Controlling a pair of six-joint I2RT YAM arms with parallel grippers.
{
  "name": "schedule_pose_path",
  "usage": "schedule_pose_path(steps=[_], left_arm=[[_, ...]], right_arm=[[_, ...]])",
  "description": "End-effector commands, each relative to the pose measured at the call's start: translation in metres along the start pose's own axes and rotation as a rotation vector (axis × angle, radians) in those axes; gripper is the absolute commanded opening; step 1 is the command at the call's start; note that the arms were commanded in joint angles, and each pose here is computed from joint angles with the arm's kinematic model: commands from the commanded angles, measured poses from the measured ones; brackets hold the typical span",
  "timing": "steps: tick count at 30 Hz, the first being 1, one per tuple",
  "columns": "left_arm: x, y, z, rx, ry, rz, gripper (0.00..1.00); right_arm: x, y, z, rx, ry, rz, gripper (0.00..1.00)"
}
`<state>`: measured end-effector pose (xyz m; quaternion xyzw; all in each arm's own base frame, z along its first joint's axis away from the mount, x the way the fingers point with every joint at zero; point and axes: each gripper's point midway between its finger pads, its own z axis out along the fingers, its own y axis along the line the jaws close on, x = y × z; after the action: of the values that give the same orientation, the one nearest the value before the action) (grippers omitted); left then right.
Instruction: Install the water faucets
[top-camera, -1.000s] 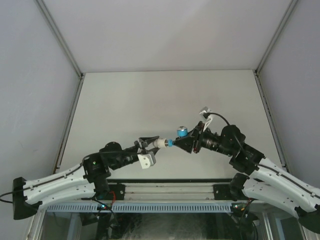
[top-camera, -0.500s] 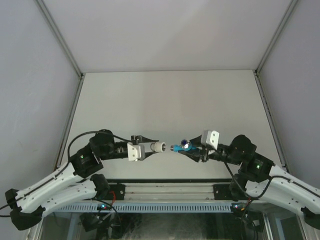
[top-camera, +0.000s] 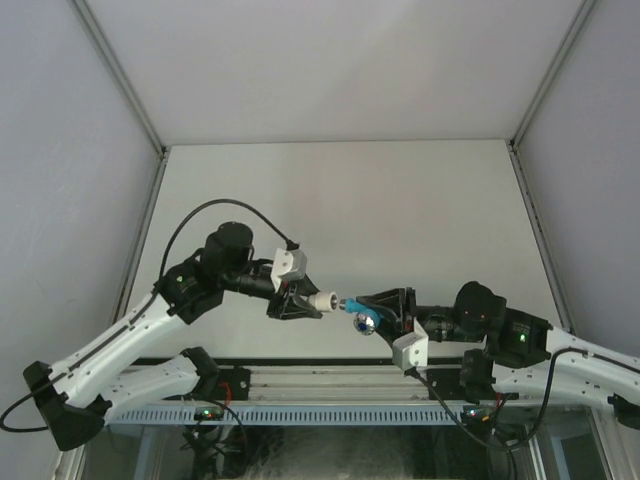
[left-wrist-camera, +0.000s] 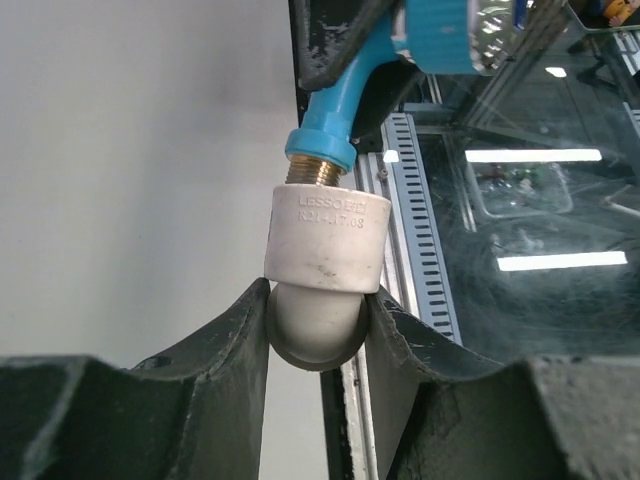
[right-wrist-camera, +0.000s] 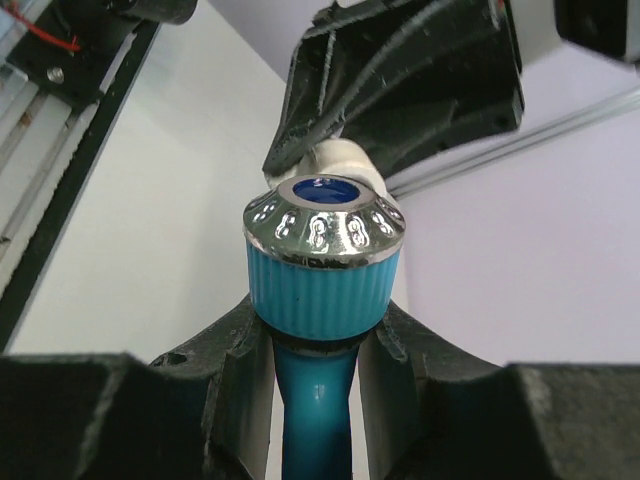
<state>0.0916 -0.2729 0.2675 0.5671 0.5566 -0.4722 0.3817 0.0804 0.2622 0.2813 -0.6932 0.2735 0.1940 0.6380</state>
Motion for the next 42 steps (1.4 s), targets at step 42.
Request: schedule_pose_path(steps=[42], left_arm=[[0.009,-0.039,0.000,0.433,0.075,-0.490,0.00]], right_arm=[[-0.055,-0.012,-0.002,-0.031,-0.072,-0.343,0.00]])
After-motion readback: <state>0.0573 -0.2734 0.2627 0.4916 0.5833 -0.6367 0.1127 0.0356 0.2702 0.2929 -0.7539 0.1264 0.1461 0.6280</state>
